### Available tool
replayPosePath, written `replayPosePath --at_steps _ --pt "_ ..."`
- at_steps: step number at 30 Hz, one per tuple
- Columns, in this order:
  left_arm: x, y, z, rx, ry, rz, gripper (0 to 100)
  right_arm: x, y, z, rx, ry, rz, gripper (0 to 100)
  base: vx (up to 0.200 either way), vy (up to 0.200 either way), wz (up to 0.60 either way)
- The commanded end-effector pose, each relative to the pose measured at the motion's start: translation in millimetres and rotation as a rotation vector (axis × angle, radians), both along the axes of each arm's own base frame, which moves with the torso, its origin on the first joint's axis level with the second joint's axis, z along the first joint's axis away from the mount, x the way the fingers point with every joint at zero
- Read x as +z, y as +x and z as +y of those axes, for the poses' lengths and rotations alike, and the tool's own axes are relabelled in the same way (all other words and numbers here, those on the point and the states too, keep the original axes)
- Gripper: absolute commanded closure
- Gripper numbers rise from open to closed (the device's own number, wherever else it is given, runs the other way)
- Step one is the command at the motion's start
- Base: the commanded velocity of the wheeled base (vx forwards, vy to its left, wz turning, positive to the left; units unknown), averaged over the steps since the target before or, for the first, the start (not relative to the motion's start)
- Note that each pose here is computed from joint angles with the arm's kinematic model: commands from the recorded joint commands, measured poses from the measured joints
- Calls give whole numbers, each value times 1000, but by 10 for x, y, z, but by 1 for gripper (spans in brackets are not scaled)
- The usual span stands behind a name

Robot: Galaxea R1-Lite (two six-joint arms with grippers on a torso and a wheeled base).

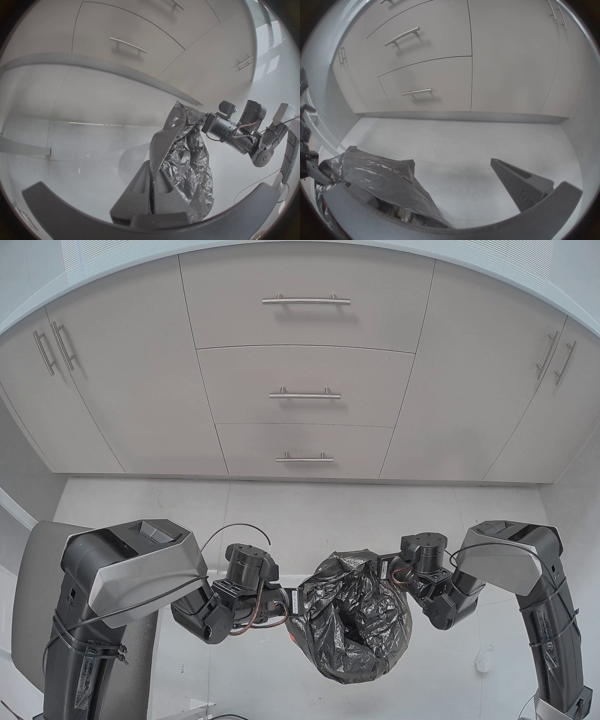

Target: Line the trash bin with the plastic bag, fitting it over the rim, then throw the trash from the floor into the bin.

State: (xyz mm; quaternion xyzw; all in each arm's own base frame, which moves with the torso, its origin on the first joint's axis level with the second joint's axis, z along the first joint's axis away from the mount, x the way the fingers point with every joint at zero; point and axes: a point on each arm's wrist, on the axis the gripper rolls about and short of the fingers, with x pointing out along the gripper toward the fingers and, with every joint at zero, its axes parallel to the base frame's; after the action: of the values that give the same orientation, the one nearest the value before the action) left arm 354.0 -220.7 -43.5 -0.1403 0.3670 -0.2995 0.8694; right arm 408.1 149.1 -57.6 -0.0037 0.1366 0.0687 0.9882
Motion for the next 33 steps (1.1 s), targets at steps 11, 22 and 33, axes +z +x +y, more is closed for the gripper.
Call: replayPosePath --at_steps 11,22,33 --pt "115 110 -32 -3 80 122 100 -122 37 -68 -15 -14 24 0 0 0 0" --pt "101 101 -25 1 81 114 100 -8 -81 -98 22 -59 19 0 0 0 0" --pt "67 45 8 -1 39 46 100 238 -430 -104 211 -159 47 0 0 0 0"
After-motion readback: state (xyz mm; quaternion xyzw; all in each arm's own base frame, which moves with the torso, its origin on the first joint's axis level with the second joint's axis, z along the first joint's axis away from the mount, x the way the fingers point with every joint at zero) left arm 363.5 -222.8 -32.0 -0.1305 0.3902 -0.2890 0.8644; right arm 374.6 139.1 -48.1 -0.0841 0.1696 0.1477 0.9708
